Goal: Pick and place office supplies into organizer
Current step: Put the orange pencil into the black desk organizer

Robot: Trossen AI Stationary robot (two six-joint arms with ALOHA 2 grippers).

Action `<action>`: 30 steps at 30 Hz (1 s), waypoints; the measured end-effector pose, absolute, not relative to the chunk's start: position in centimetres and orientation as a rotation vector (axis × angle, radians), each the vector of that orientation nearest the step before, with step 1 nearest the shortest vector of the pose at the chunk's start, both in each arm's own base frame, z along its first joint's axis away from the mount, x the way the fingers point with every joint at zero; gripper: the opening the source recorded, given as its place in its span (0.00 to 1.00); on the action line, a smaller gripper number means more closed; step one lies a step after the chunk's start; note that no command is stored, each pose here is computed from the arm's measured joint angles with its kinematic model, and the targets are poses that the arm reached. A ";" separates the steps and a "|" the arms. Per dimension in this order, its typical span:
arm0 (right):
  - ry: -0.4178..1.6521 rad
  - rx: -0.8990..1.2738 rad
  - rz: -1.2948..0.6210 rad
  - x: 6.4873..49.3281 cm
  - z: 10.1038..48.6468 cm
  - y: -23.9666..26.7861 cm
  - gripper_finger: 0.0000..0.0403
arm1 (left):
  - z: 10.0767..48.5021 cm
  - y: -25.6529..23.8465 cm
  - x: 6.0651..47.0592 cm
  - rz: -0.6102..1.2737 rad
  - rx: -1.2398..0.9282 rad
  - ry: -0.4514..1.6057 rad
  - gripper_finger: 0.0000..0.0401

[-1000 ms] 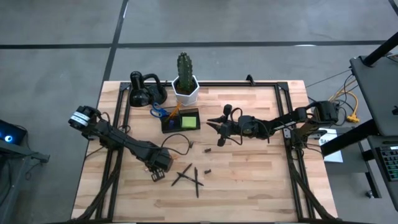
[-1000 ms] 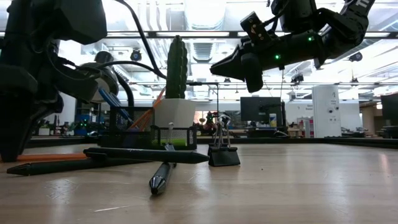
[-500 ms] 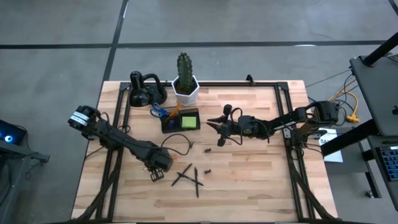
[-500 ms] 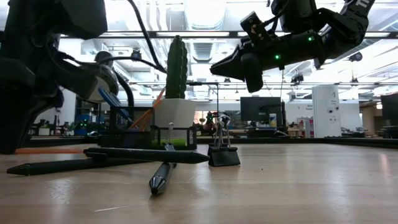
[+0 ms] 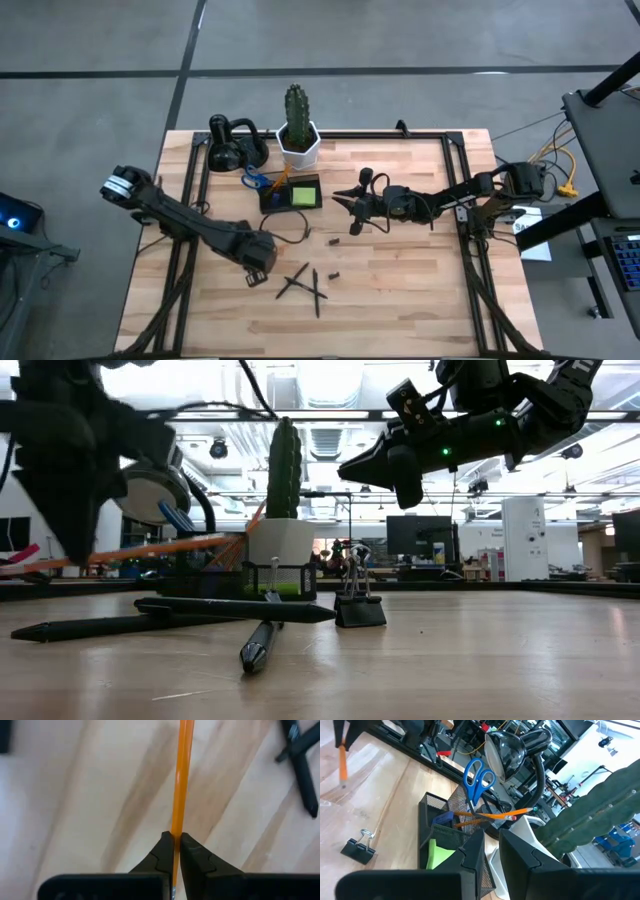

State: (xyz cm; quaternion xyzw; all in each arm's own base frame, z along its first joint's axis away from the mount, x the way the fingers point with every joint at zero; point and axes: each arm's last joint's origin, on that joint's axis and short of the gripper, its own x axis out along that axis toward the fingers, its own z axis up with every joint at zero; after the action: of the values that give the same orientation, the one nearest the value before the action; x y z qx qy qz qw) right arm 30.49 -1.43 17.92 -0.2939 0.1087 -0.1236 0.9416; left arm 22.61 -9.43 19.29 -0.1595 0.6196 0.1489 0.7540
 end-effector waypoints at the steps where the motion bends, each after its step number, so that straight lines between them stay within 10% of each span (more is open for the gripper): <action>1: 0.221 -0.600 -0.252 30.5 17.9 -1.4 0.12 | 19.5 -9.4 22.6 0.329 -0.333 1.332 0.00; 30: 0.221 -0.596 -0.252 30.5 17.9 -1.4 0.12 | 20.7 -7.1 24.3 0.551 0.153 0.916 0.00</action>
State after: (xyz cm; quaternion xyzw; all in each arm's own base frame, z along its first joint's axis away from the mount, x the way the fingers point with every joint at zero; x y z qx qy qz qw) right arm 30.49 -1.42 17.92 -0.2924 0.1085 -0.1237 0.9420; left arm 24.35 -7.12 20.73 0.0730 0.4359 0.2623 0.8578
